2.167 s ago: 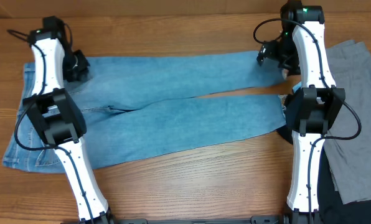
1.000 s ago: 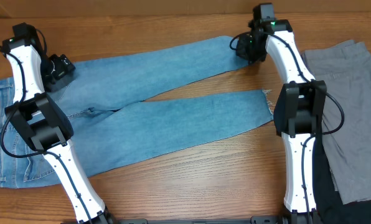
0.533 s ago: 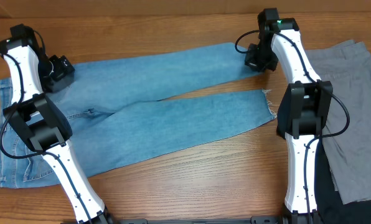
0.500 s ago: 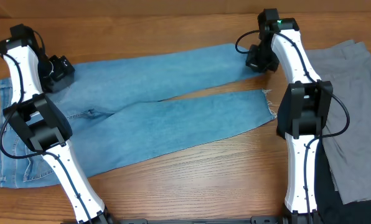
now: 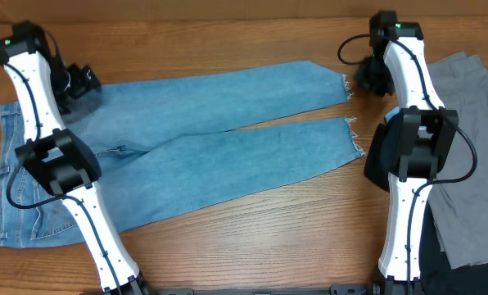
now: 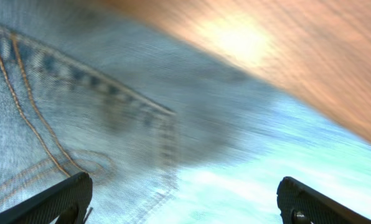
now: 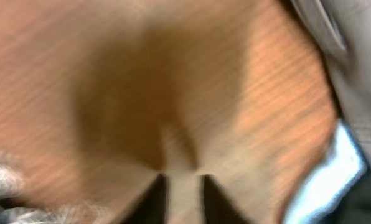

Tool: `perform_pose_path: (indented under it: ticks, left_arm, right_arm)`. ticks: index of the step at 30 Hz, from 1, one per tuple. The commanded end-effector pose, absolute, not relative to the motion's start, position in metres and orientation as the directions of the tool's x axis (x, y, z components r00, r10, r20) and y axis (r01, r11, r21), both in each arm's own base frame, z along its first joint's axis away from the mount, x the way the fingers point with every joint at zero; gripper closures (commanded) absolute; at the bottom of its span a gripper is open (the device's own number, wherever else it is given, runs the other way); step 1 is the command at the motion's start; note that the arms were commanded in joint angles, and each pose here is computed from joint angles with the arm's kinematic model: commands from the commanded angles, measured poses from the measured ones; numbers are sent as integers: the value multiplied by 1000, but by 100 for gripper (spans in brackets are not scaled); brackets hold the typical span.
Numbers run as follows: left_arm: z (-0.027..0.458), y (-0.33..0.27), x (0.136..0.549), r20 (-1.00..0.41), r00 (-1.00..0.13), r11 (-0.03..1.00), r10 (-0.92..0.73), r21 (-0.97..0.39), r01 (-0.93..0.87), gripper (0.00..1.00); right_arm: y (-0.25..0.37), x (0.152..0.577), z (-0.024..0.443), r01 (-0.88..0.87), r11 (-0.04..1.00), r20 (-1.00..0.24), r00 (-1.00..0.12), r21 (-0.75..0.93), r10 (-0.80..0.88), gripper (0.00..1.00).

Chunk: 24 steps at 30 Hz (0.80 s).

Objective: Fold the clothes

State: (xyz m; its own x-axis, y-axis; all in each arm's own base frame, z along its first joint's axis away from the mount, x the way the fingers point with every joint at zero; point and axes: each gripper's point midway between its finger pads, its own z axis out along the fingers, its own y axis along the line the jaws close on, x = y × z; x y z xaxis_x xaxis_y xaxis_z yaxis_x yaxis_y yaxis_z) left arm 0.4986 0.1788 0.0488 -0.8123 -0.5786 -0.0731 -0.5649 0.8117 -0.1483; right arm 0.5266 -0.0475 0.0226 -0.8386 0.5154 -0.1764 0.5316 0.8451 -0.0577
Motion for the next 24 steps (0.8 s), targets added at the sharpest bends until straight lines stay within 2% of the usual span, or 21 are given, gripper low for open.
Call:
perform_pose_path:
  ticks: [1, 3, 5, 11, 20, 24]
  left_arm:
    - [74, 150, 514, -129, -852, 857, -507, -178, -483, 2]
    - [73, 137, 510, -98, -865, 865, -491, -176, -471, 2]
    - [67, 122, 505, -54, -879, 872, -473, -172, -458, 0]
    - [59, 82, 487, 58, -909, 897, -413, -149, -417, 0]
    - [50, 42, 486, 99, -932, 923, -348, -140, -360, 0]
    - [50, 27, 487, 109, -938, 922, -330, -176, -345, 0]
  right_arm:
    - [-8, 566, 105, 341, 924, -332, -863, 175, 381, 28]
    - [4, 577, 111, 273, 932, -360, -867, 237, 345, 15]
    - [8, 583, 104, 241, 935, -368, -871, 259, 326, 10]
    - [16, 593, 72, 216, 928, -340, -885, 303, 317, 11]
    - [30, 584, 41, 184, 916, -260, -922, 356, 287, 21]
    - [29, 582, 35, 192, 919, -251, -924, 346, 287, 21]
